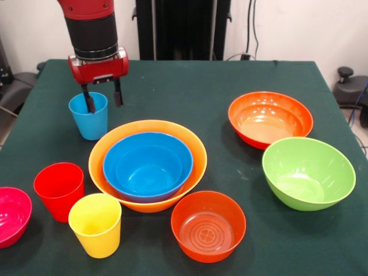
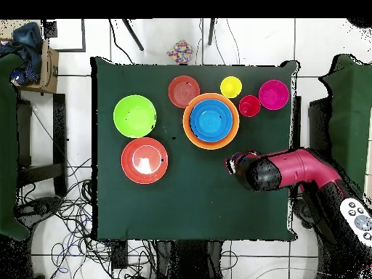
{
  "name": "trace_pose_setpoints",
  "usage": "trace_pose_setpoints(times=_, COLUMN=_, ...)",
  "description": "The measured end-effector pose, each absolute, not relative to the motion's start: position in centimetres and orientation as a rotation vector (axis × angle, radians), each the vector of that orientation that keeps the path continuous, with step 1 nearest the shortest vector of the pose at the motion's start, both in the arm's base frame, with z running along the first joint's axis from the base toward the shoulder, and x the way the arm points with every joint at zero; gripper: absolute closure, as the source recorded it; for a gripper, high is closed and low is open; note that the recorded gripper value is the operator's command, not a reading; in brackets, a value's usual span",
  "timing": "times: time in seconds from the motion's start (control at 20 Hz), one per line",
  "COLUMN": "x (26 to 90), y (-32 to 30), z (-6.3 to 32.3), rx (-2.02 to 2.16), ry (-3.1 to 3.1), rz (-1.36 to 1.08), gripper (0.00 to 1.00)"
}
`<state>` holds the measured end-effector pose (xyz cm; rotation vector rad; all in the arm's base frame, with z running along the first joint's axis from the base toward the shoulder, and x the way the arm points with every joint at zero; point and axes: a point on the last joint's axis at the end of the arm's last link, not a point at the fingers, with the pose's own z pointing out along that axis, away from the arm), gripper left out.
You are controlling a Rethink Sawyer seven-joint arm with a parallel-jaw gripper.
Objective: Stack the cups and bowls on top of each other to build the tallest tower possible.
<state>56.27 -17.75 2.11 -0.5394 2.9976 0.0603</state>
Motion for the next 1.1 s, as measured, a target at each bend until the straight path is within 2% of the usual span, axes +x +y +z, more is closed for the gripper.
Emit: trace_pose_setpoints(times=1.1, x=53.5, y=-17.8, z=1.1, rx=-0.589, ry=3.021, rz=0.067, gripper=0.00)
